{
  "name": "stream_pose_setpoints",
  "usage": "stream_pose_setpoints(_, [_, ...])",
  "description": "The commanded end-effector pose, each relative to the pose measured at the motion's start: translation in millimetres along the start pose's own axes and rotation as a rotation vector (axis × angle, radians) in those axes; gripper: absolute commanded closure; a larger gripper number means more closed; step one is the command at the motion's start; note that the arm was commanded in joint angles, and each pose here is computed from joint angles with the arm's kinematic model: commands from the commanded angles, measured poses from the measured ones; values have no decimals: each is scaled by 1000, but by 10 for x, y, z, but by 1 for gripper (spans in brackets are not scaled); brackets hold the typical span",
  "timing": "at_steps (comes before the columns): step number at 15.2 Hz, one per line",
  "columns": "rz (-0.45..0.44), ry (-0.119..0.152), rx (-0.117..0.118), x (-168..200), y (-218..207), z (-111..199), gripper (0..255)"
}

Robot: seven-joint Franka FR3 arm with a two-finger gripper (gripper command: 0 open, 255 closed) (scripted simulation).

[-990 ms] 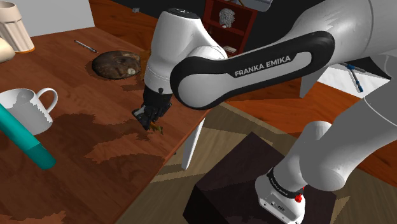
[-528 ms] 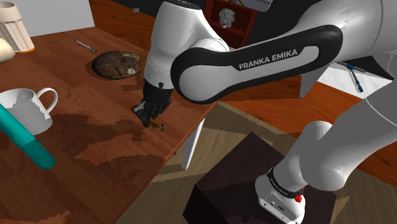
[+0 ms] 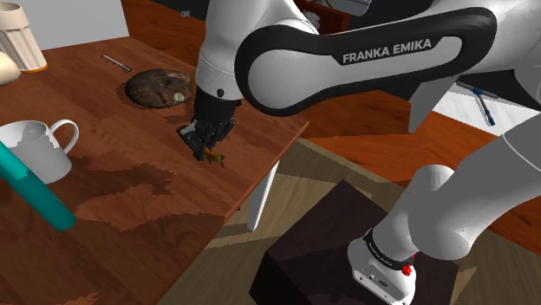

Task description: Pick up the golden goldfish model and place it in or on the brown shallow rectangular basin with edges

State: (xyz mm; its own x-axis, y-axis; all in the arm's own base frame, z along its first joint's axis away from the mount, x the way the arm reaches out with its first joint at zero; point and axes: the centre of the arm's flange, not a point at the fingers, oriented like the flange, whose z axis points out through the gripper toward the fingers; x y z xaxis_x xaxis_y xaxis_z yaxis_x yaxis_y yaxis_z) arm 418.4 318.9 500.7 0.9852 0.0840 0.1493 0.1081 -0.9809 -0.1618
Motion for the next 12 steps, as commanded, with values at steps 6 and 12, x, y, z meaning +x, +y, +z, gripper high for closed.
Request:
stream_pose_setpoints(6, [0,0,0,51,-80,-366,255])
stream_pose_setpoints(12, [0,0,0,98,-131,-675,255])
